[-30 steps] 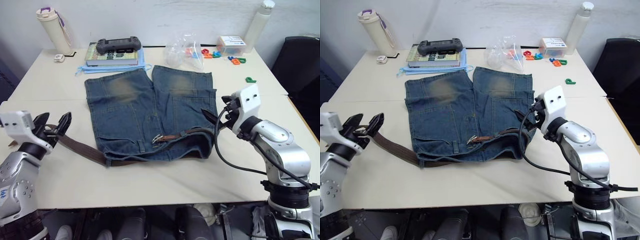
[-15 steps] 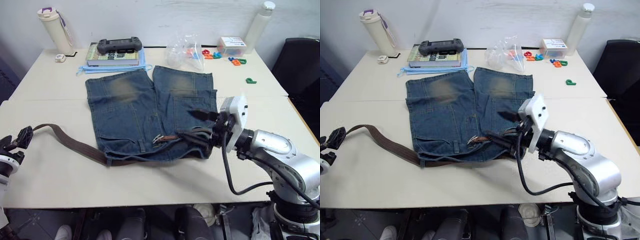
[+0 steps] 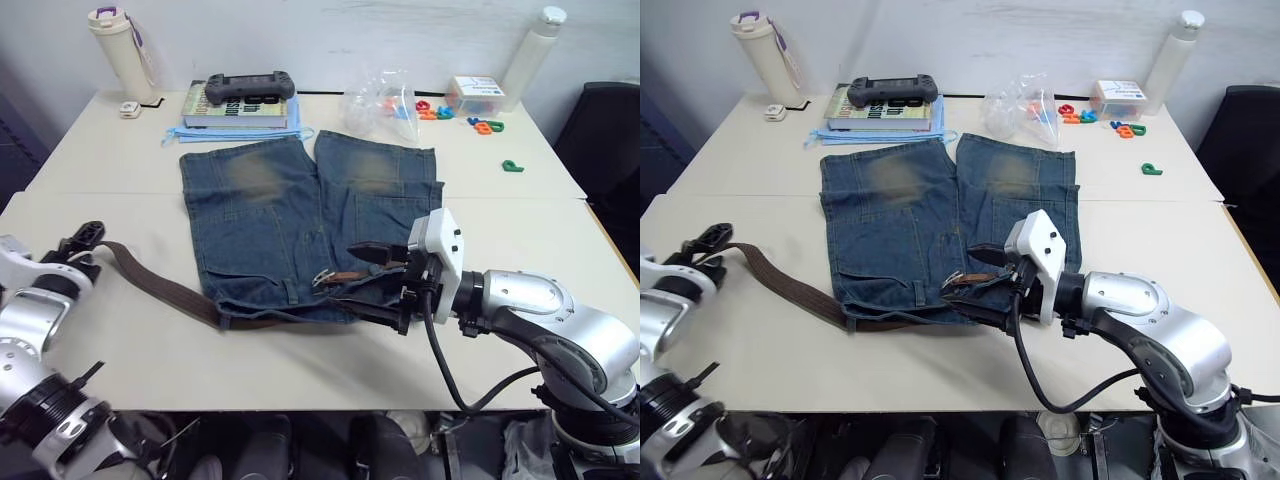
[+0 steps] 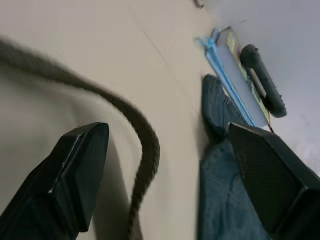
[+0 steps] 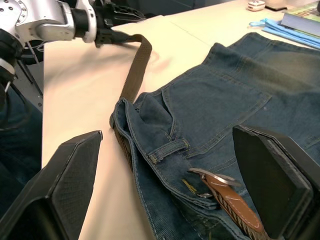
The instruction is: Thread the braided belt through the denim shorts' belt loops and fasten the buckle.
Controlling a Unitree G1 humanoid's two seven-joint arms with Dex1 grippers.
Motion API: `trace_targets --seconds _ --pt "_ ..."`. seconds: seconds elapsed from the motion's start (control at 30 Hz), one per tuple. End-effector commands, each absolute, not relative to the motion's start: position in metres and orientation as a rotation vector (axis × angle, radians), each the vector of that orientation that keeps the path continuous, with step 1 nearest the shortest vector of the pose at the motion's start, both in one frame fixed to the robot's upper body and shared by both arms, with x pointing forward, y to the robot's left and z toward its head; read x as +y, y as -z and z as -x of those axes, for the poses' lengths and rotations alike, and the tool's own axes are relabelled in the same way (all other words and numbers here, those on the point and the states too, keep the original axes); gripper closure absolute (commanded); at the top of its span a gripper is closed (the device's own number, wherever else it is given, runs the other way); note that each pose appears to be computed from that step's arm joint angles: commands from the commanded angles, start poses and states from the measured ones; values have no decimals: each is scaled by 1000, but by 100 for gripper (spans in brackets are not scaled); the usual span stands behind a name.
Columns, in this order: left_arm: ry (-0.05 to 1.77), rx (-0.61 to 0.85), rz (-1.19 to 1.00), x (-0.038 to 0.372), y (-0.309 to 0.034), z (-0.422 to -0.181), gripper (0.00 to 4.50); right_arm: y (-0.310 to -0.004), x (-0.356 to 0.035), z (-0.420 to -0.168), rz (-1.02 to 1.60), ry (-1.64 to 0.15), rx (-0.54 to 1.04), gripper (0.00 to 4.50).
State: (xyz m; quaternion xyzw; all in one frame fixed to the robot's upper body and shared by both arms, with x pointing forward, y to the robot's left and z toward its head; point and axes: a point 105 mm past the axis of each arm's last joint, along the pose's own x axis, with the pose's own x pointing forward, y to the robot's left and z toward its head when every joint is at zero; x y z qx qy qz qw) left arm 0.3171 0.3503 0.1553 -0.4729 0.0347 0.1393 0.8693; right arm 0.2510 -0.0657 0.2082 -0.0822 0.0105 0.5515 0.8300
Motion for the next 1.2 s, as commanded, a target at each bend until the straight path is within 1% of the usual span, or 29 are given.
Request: trace_targets --seconds 0.03,0.3,0.57,0.63,0.67,0.77,0.8,0.9,0.93,1.0,1.07,1.1,1.13,1.17,1.2 --pt "-360 30 1066 360 -165 -312 33 -219 -60 -244 199 -1168 -47 5" --pt "-452 27 1144 380 -159 -314 33 -217 -58 -248 197 -1129 -52 5" --pt "-467 41 1189 390 -151 -338 33 -217 -54 -247 169 -1122 -67 5" --pt "-459 41 1194 389 -151 -344 91 -217 -54 -247 171 -1122 -64 0" --pt "-454 38 1196 388 -152 -345 113 -217 -54 -247 173 -1120 -64 0" --pt "-448 28 1195 386 -153 -346 239 -218 -54 -248 173 -1113 -66 0" --pt "-449 22 1195 386 -154 -346 292 -218 -54 -248 172 -1111 -68 0" --pt "-451 0 1189 386 -159 -345 421 -220 -54 -249 172 -1108 -72 0" --pt "-452 -11 1181 387 -162 -345 443 -220 -55 -249 172 -1107 -73 0" --pt "-454 -22 1171 387 -164 -345 443 -220 -55 -249 173 -1105 -73 0" --pt "-416 -83 869 391 -192 -342 443 -221 -56 -251 178 -1092 -76 0" --pt "-381 -129 692 388 -211 -339 443 -223 -57 -253 171 -1082 -82 0" --pt "-350 -157 576 384 -223 -339 443 -224 -57 -254 166 -1076 -86 0" --pt "-306 -182 410 376 -236 -337 443 -225 -57 -255 156 -1070 -89 0" --pt "-256 -192 190 364 -247 -335 443 -227 -58 -256 144 -1064 -93 0"
